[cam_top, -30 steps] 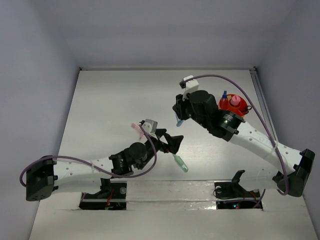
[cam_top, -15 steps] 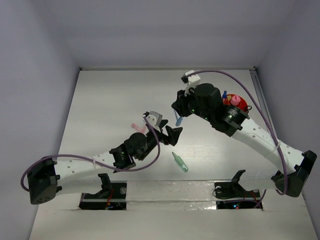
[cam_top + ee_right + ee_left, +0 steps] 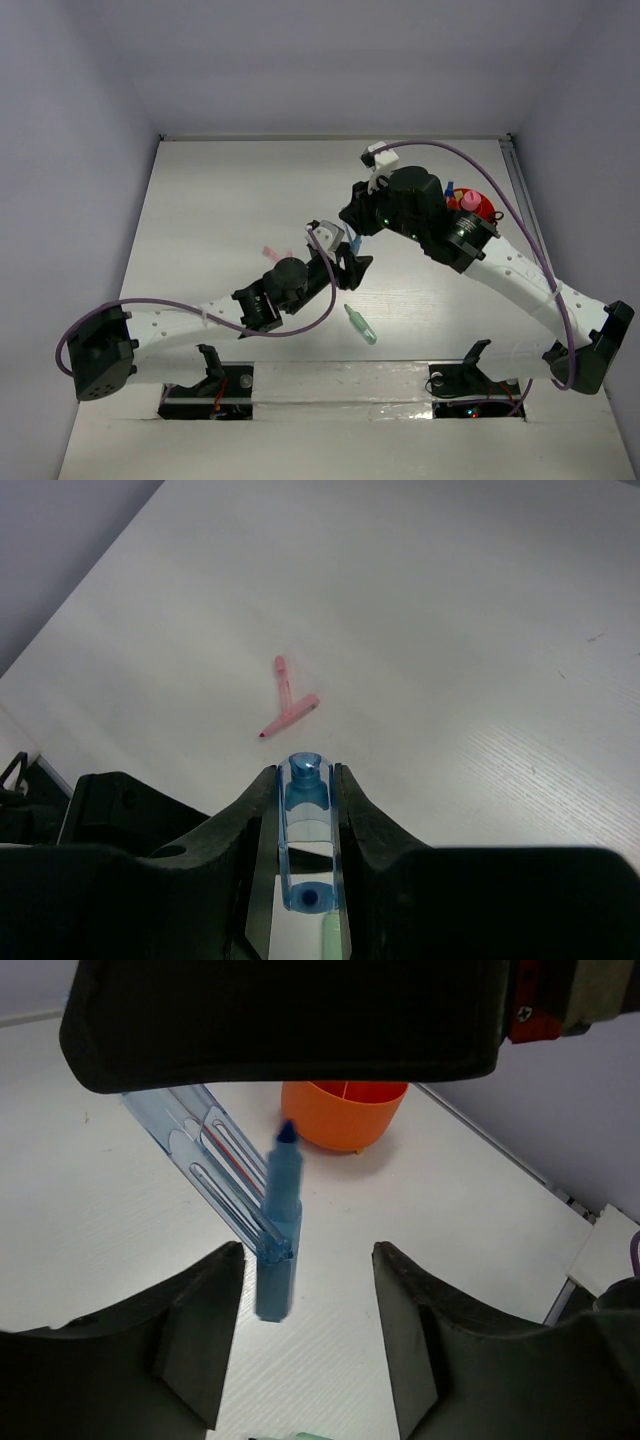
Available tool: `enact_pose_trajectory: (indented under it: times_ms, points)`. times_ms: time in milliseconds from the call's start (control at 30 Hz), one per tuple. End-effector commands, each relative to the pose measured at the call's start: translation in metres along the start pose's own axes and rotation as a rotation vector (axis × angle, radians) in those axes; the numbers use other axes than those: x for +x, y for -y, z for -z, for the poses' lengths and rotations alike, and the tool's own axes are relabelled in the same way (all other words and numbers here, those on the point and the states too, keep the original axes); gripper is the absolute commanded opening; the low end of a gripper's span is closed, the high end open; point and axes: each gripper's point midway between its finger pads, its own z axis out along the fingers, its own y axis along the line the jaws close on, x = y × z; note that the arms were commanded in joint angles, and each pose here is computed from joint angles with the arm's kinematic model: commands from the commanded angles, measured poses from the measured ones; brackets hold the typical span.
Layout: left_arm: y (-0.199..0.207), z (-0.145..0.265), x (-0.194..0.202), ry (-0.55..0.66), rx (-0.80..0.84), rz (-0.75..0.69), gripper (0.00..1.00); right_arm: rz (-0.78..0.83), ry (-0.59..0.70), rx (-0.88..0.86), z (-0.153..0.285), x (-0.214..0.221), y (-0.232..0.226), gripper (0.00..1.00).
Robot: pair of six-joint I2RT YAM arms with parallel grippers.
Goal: Sort the stationery into containers
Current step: Close the pen cap on the pen.
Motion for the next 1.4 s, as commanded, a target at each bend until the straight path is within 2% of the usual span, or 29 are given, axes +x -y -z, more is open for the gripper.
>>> enact_pose_trajectory:
  times_ms: [0, 67, 167, 500, 533, 567, 800, 933, 1167, 1367]
  points:
    - [0.014, -0.005, -0.034, 0.084, 0.041, 0.023, 0.49, -0.01, 0.081, -0.029, 0.016, -0.029, -0.008, 0.0]
    - [0.014, -0.005, -0.035, 0.085, 0.041, 0.026, 0.4, -0.012, 0.086, -0.026, 0.017, -0.03, -0.007, 0.0]
    - [0.014, -0.006, -0.033, 0.077, 0.037, 0.027, 0.34, -0.016, 0.101, -0.003, 0.019, -0.033, -0.001, 0.0]
    - [0.011, -0.006, -0.032, 0.073, 0.023, 0.025, 0.31, -0.018, 0.116, 0.01, 0.02, -0.032, 0.002, 0.0]
    - [0.01, -0.006, -0.031, 0.073, 0.018, 0.024, 0.28, -0.018, 0.117, 0.01, 0.021, -0.033, 0.002, 0.0]
    - [0.006, -0.007, -0.032, 0.076, 0.008, 0.026, 0.21, -0.021, 0.12, 0.021, 0.021, -0.034, 0.006, 0.0]
    - [0.004, -0.007, -0.036, 0.088, -0.006, 0.033, 0.0, -0.021, 0.127, 0.017, 0.022, -0.034, 0.005, 0.0]
    - [0.006, -0.004, -0.046, 0.116, -0.007, 0.084, 0.0, -0.029, 0.143, 0.023, 0.022, -0.031, 0.008, 0.0]
    - [0.006, -0.006, -0.056, 0.15, -0.02, 0.219, 0.0, -0.079, 0.284, -0.023, 0.028, -0.045, 0.003, 0.0]
    - [0.004, -0.013, -0.05, 0.132, -0.05, 0.251, 0.0, -0.088, 0.3, -0.013, 0.025, -0.042, 0.006, 0.0]
